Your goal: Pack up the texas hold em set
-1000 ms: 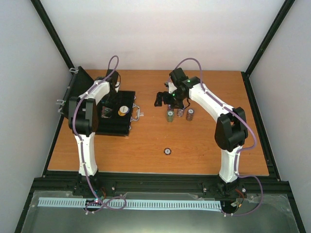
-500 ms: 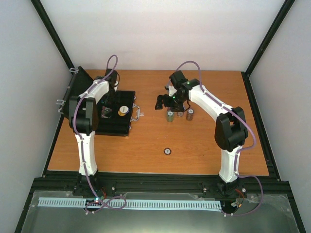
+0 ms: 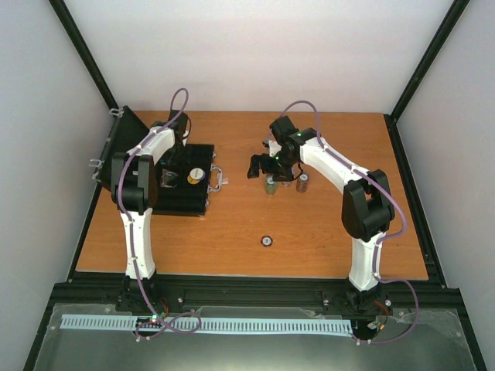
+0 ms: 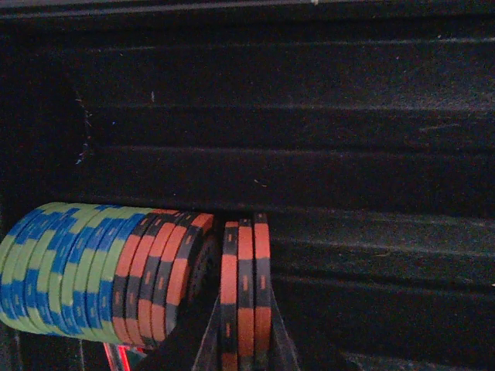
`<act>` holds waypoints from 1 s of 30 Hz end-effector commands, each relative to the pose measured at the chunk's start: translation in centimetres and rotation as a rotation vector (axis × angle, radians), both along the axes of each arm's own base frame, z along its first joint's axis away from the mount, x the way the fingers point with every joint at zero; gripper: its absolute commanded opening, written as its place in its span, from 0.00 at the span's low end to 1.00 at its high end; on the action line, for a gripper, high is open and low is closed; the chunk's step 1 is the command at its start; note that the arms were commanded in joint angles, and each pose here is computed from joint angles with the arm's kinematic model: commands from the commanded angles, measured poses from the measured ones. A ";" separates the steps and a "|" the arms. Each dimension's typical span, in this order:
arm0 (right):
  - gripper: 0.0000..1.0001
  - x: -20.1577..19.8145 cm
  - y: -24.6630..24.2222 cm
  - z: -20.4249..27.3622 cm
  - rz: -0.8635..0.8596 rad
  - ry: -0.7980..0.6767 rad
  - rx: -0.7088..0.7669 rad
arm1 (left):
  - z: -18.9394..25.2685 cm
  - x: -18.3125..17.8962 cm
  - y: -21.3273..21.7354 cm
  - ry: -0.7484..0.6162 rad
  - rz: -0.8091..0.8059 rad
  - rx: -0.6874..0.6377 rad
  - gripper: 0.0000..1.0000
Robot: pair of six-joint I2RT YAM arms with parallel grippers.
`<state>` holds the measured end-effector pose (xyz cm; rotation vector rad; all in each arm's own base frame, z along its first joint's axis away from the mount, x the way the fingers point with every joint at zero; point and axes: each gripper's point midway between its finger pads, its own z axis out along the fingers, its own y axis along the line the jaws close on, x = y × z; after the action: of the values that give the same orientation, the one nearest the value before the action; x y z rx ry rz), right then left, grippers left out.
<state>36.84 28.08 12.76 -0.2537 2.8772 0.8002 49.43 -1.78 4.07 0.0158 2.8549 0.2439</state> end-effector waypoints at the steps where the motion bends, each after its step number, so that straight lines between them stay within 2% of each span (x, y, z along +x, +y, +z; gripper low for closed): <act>1: 1.00 0.1 -0.4 0.9 0.006 -0.026 0.014 | 1.2 1.3 1.2 -0.042 0.028 0.038 0.15; 4: 1.00 0.1 -0.4 0.8 0.006 -0.025 0.015 | 1.7 1.4 1.3 -0.050 0.033 0.038 0.25; 8: 1.00 0.0 -0.4 0.8 0.006 -0.024 0.016 | 2.3 1.5 1.4 -0.063 0.038 0.045 0.32; 19: 1.00 -0.4 -0.7 0.4 0.007 -0.016 0.012 | 4.1 1.9 1.6 -0.089 0.052 0.057 0.34; 30: 1.00 -0.8 -1.0 0.1 0.008 -0.008 0.003 | 4.0 1.4 3.5 -0.083 0.093 0.158 0.34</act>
<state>35.95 27.49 11.08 -0.2445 2.9219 0.7875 50.82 -0.65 6.25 -0.0250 2.7899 0.3441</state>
